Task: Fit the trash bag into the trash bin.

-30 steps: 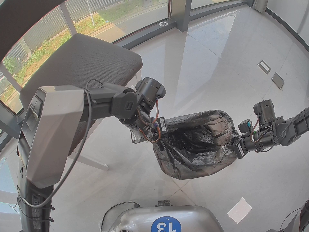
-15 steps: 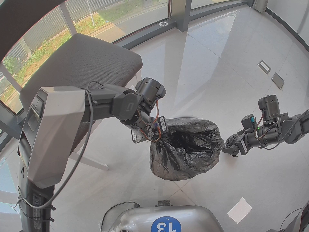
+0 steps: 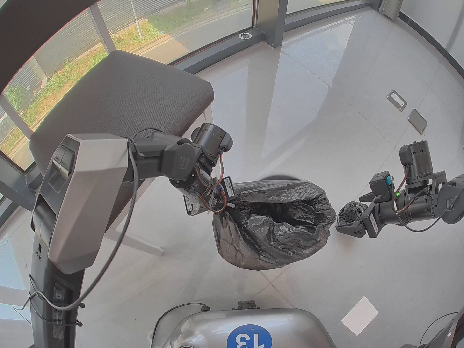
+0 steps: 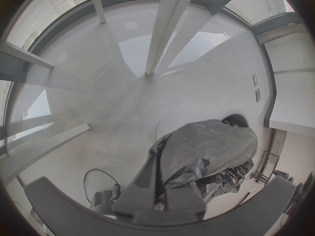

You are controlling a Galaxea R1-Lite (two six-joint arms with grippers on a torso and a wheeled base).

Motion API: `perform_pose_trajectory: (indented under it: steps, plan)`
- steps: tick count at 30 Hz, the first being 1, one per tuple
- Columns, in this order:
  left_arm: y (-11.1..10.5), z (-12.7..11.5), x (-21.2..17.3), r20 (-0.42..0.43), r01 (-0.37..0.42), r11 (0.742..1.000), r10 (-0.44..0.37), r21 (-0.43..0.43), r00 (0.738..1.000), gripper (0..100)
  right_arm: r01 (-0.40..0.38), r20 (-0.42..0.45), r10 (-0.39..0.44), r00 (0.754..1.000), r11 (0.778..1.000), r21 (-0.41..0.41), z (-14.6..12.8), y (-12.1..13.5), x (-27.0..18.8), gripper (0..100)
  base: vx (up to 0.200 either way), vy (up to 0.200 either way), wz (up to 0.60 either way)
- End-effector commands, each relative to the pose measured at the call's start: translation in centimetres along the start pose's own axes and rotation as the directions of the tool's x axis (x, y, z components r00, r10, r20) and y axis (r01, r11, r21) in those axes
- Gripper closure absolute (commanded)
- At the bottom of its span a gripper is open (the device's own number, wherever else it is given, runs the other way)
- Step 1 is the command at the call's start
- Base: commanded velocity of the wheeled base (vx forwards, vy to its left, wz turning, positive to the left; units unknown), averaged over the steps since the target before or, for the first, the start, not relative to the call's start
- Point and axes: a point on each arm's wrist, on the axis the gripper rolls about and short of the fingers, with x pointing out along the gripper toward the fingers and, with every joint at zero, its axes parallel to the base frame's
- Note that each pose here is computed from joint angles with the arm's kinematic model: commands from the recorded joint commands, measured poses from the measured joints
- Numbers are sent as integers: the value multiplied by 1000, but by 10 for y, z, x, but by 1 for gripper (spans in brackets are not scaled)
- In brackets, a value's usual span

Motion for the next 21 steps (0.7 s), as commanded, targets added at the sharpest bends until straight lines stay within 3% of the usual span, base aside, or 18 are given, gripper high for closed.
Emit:
perform_pose_trajectory:
  steps: [1, 14, 15, 16, 18, 21]
  plan:
    - [1, 1, 2, 2, -1, 1000, 1, -9, 1000, 0, 4, 18, -4, 1000, 1000, -8, 0, 4, -11, 0, 0, 0, 0]
    - [-2, -24, -11, -195, -43, 999, 43, 4, 980, 0, 2, 12, -1, 1000, 1000, -29, -9, 11, -22, 0, 0, 0, 0]
    - [0, -32, -11, -257, -76, 997, 77, 14, 963, 0, 3, 11, -2, 1000, 1000, -31, -11, 11, -24, 0, 0, 0, 0]
    - [7, -45, -10, -359, -155, 987, 160, 43, 920, 0, 3, 13, -3, 1000, 999, -33, -12, 13, -27, 0, 0, 0, 0]
    - [7, -59, -26, -443, -210, 973, 230, 95, 867, 0, 5, 15, -4, 1000, 999, -38, -14, 15, -32, 0, 0, 0, 0]
    - [0, -63, -63, -447, -196, 974, 228, 117, 865, 0, 10, 19, -9, 1000, 999, -42, -16, 16, -36, 0, 0, 0, 0]
